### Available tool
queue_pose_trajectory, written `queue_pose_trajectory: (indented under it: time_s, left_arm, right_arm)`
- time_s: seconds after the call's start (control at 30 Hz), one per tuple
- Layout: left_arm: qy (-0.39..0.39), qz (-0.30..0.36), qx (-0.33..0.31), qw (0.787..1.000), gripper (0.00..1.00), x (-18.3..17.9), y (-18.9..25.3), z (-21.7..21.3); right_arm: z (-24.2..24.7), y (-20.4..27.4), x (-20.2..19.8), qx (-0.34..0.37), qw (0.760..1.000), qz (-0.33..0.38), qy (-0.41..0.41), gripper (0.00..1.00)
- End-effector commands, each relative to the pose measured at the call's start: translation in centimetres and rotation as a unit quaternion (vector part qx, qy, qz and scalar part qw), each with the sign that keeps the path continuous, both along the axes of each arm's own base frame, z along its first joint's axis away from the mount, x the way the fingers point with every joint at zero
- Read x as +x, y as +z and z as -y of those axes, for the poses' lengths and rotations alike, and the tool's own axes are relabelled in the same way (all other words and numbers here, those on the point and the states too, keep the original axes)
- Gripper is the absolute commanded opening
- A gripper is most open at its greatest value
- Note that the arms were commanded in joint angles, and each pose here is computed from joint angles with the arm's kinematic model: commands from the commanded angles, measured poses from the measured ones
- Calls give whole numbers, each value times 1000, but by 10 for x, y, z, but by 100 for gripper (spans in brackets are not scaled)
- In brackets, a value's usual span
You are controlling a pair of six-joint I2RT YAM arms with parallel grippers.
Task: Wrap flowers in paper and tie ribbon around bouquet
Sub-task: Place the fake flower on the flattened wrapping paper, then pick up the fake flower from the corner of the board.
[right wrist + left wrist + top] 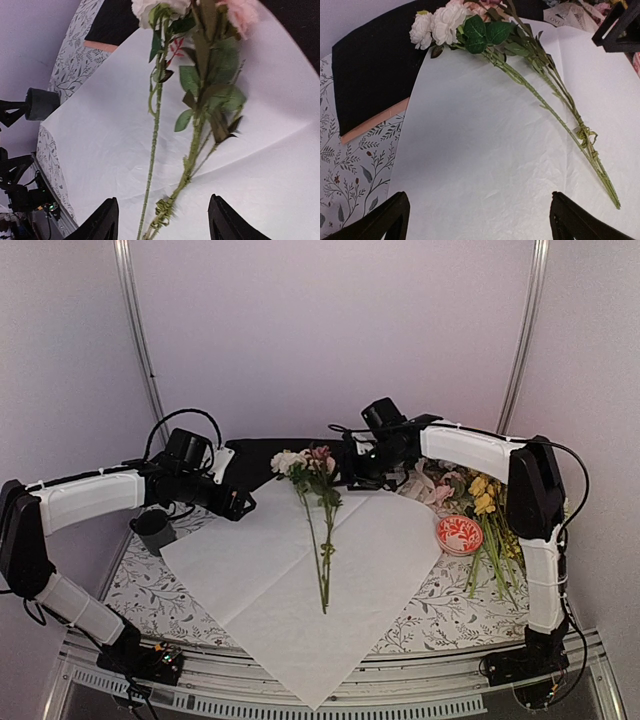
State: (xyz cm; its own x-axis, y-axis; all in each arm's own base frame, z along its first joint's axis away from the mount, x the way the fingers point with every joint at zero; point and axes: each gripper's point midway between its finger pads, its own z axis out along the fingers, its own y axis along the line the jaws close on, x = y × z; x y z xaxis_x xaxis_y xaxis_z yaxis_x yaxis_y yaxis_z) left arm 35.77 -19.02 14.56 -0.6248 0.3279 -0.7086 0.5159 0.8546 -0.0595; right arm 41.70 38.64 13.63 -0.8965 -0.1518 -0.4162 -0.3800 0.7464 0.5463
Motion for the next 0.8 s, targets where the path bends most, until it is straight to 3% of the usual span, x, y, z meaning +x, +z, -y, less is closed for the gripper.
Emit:
queue_pose_trajectory:
  time_s: [0.0, 0.07, 0.17, 0.27, 0.53, 0.6, 0.77]
  left_arm:
    - [3, 8, -1, 1000, 98, 3, 9, -2]
    - [3, 8, -2, 1000, 98, 3, 9, -1]
    - [2, 9, -4, 1000, 98, 3, 10, -1]
    - [0, 11, 0, 1000, 98, 3, 10, 1]
    - [-36, 23, 6, 999, 98, 0, 25, 30]
    - [-45, 25, 4, 999, 98, -3, 27, 37]
    - [-56, 21, 5, 998, 98, -11, 22, 42]
  right_arm:
    - [129, 62, 21, -169, 976, 96, -96, 65]
    - [211, 57, 20, -254, 949, 71, -173, 56]
    - [309, 28, -7, -319, 913, -17, -252, 39]
    - [367, 5, -35, -340, 890, -72, -295, 38]
    - [409, -34, -61, -342, 877, -124, -315, 57]
    - [413, -47, -65, -349, 872, -140, -314, 55]
    - [417, -62, -65, -353, 869, -151, -313, 40]
